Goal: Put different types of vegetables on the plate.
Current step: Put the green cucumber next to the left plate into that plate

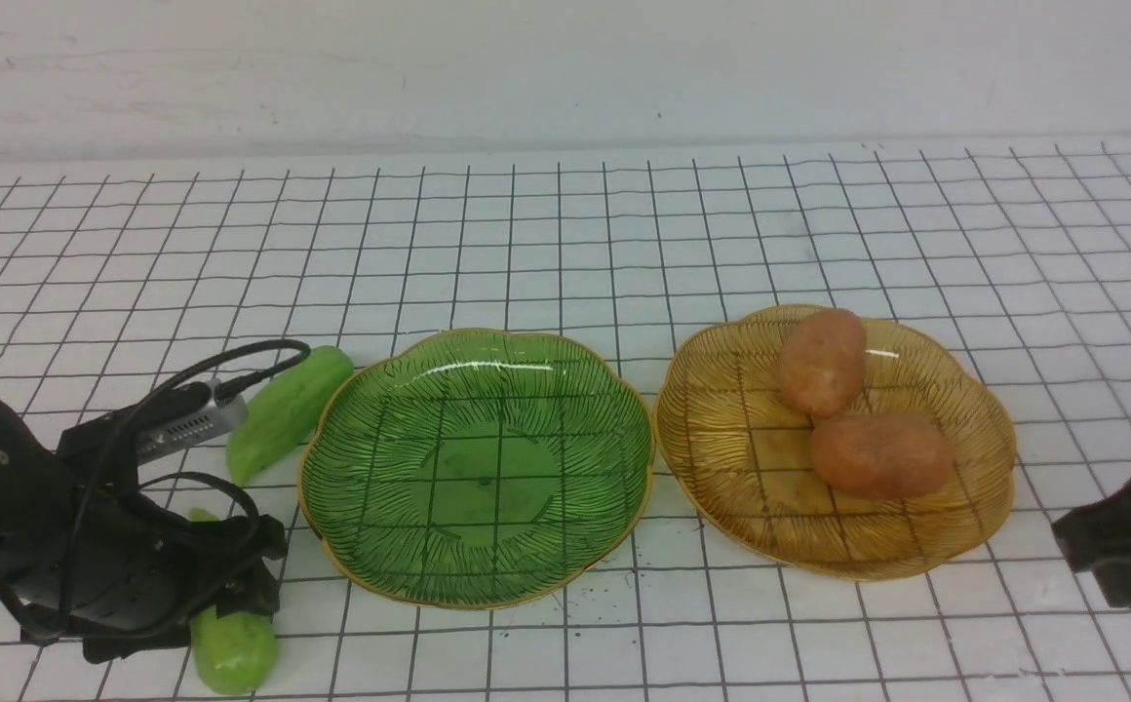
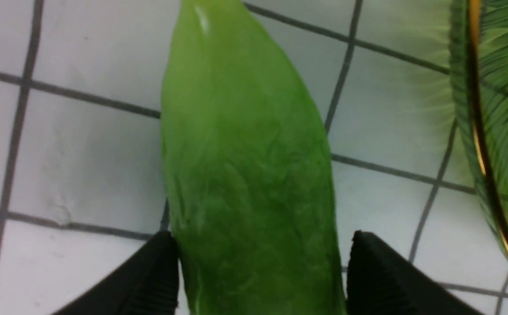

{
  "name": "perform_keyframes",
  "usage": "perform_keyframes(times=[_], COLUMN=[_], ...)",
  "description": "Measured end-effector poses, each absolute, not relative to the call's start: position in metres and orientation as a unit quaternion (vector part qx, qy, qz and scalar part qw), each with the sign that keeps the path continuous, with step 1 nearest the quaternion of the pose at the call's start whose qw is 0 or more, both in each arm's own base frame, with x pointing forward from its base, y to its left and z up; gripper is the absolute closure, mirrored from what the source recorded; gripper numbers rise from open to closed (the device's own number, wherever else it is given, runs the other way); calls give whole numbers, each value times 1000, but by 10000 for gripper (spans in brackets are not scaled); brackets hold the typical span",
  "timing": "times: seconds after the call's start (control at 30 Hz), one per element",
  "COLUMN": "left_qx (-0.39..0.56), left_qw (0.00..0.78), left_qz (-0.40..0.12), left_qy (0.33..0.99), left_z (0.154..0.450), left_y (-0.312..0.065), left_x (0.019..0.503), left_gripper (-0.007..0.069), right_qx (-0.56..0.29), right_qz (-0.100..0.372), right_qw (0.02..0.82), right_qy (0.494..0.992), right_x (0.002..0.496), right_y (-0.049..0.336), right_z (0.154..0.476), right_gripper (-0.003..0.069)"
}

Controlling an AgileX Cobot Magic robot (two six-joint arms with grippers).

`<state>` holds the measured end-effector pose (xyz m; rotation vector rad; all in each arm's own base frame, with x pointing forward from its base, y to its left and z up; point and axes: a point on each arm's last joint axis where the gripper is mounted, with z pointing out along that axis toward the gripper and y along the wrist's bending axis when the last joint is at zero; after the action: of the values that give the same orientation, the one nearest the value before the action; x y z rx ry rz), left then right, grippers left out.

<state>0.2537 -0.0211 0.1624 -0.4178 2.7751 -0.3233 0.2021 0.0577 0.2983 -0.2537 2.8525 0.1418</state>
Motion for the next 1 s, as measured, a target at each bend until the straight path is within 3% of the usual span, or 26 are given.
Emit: perform_keyframes(times=[0.1,0.27,0.43,0.53,0.63,0.77,1.0], left_qx=[-141,-78,-44,-42,-9,41,89], left_qw=[159,138,146,196,209,184,156], left_qz=[-109,-74,-40,-61,-97,-126,-137], left_qy=[971,985,987,978,973,974,974], left_z=[162,173,232,276,289,276,226], left_y=[-20,-17,-11,-24,-49,-90,-147], left_x=[255,253,258,267,275,289,314], left_gripper=[243,244,244,244,244,244,244], right_qx=[-92,-93,-93,-93,-93,-93,-86], right_qz=[49,49,48,49,50,51,74], right_qw=[139,140,140,145,150,154,134], right_qy=[985,985,985,984,983,982,984], right_x=[202,203,203,203,204,205,201], right_y=[58,58,58,58,58,58,62], right_z=[298,298,298,298,299,299,299], right_gripper=[673,673,673,673,673,673,673])
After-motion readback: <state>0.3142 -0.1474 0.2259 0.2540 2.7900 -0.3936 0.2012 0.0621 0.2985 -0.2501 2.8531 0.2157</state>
